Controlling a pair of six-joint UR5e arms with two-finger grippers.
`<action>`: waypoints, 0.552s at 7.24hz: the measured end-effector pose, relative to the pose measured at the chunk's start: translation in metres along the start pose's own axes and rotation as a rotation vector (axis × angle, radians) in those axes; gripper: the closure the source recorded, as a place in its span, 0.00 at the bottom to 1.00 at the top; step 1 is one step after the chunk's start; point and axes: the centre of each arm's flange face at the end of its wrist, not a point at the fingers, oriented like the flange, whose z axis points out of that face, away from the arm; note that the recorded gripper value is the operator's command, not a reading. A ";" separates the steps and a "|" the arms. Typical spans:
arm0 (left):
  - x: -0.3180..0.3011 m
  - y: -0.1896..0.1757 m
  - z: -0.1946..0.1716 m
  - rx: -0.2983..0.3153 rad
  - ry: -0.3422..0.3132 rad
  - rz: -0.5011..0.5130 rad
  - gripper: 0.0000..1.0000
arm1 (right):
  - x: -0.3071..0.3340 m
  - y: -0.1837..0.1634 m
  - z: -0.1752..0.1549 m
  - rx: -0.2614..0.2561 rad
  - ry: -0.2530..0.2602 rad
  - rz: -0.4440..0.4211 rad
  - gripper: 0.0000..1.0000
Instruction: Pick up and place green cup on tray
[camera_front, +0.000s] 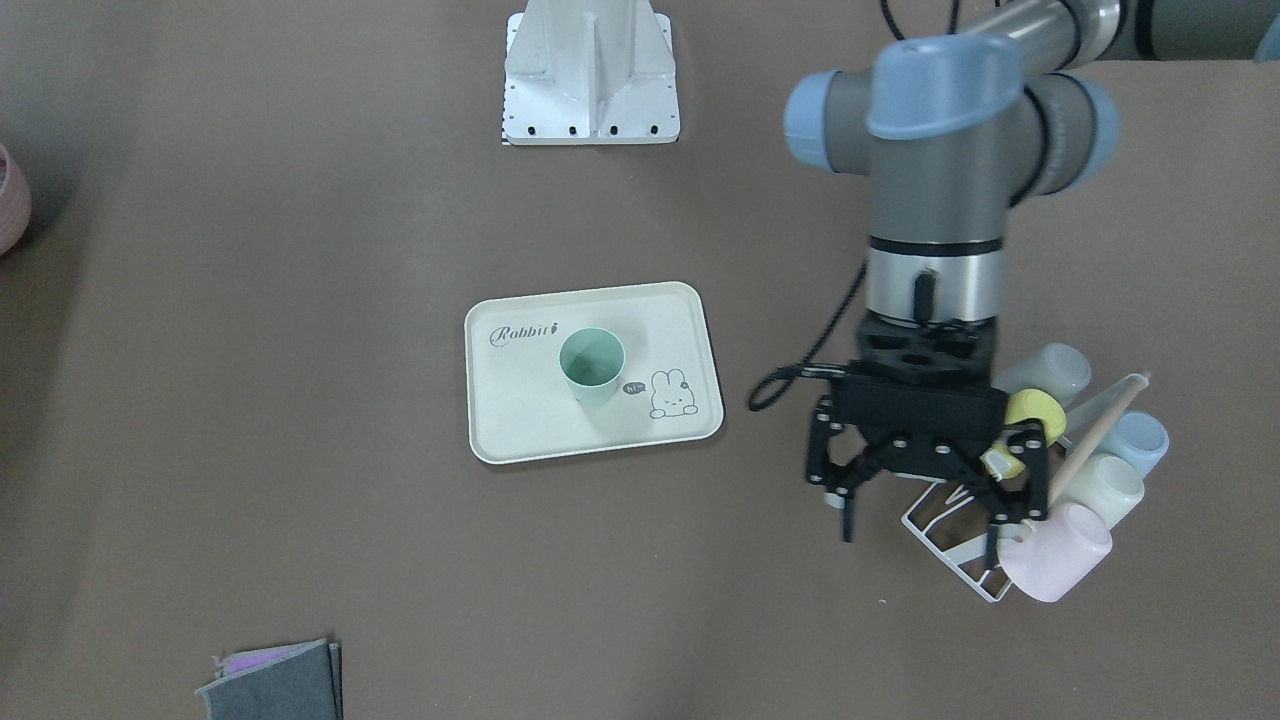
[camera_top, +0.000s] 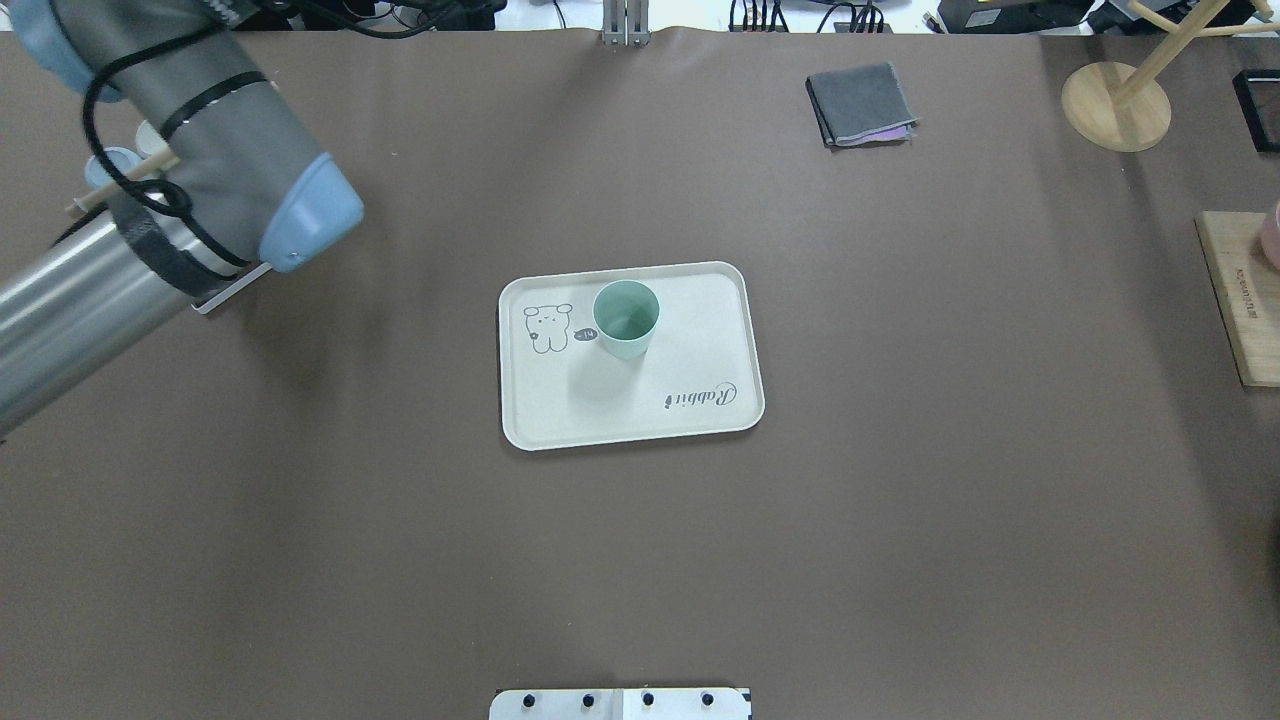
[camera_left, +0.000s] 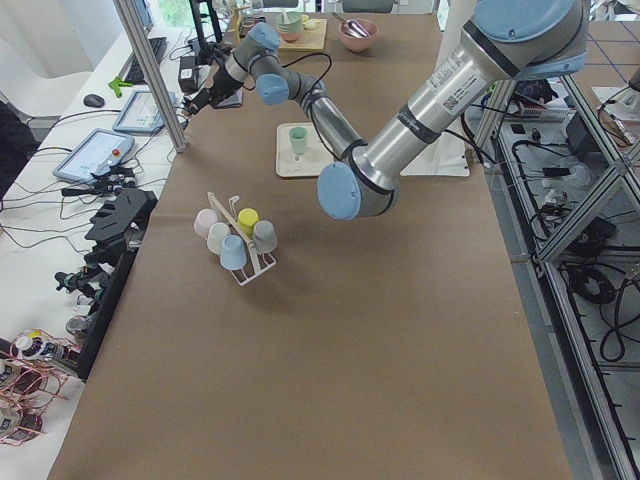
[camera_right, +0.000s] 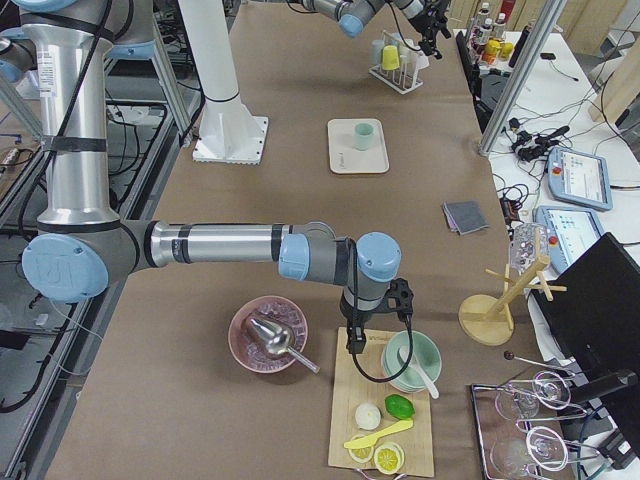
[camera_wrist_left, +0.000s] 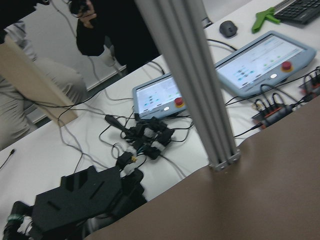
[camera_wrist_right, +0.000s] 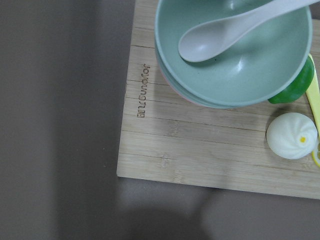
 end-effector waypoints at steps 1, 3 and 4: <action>-0.067 0.026 0.009 -0.089 0.037 -0.056 0.01 | 0.000 0.000 0.000 0.000 -0.001 0.000 0.00; -0.191 0.081 0.009 -0.258 0.150 -0.211 0.01 | -0.001 -0.001 0.000 0.001 -0.002 0.000 0.00; -0.243 0.116 0.013 -0.334 0.188 -0.296 0.01 | -0.001 -0.001 -0.001 0.002 -0.002 -0.001 0.00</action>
